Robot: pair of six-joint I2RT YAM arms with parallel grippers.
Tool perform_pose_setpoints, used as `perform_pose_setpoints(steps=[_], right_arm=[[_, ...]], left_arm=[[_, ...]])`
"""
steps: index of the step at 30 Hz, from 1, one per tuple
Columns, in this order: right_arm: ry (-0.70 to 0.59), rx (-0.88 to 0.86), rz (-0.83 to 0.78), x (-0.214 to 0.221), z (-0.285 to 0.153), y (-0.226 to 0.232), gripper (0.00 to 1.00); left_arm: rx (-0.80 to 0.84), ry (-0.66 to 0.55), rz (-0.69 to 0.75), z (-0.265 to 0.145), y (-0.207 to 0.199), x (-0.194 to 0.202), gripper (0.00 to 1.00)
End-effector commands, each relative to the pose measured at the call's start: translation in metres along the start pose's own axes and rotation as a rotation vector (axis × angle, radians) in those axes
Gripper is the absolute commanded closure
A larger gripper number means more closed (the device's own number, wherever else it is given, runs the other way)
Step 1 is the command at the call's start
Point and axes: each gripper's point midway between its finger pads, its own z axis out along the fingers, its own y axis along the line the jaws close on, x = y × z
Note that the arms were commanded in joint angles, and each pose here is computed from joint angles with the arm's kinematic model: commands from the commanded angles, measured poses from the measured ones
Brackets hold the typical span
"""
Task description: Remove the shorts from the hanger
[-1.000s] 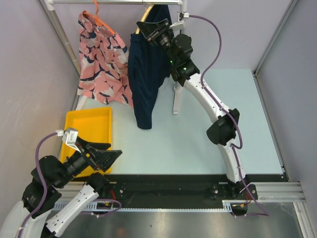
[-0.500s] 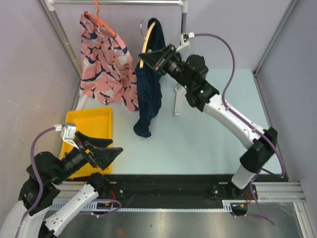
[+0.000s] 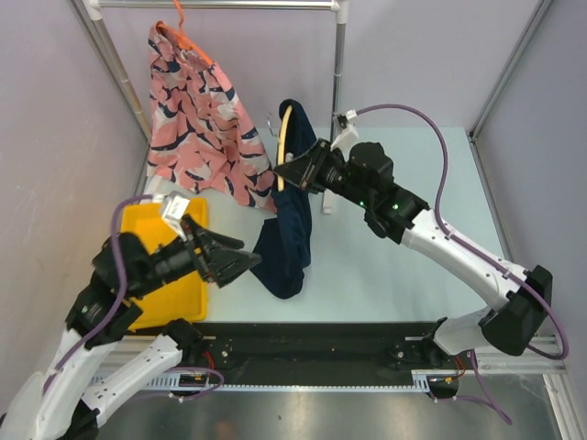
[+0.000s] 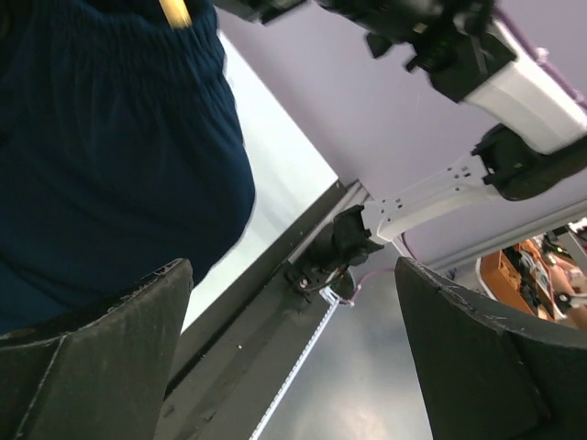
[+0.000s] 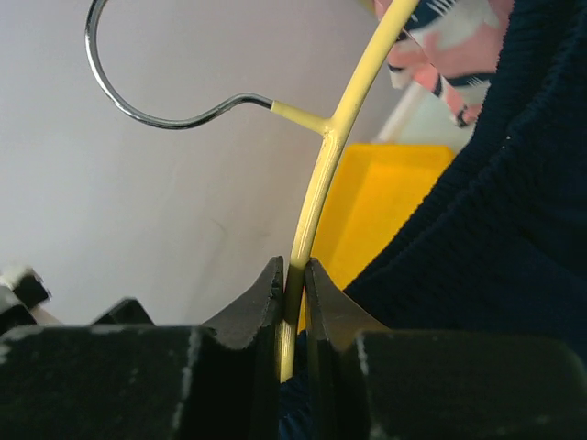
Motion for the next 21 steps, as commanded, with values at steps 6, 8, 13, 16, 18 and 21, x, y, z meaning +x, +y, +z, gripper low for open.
perform_pose_setpoints(steps=[6, 8, 13, 16, 18, 21], right_arm=[[0.025, -0.033, -0.096, 0.028, -0.037, -0.007, 1.00], [0.023, -0.031, -0.093, 0.033, -0.037, -0.008, 1.00], [0.002, -0.045, -0.073, 0.035, -0.038, -0.004, 1.00], [-0.015, -0.048, -0.060, 0.032, -0.038, -0.002, 1.00], [-0.017, -0.046, -0.053, 0.033, -0.038, -0.002, 1.00], [-0.018, -0.034, -0.047, 0.036, -0.037, -0.006, 1.00]], left_arm=[[-0.038, 0.045, -0.064, 0.066, 0.025, -0.007, 0.13], [-0.078, 0.061, -0.055, 0.078, 0.036, -0.008, 0.18], [-0.102, 0.098, -0.046, 0.096, 0.046, -0.006, 0.30], [-0.135, 0.112, -0.050, 0.101, 0.058, 0.001, 0.35], [-0.144, 0.114, -0.055, 0.102, 0.063, 0.006, 0.36], [-0.137, 0.116, -0.064, 0.105, 0.065, 0.011, 0.37]])
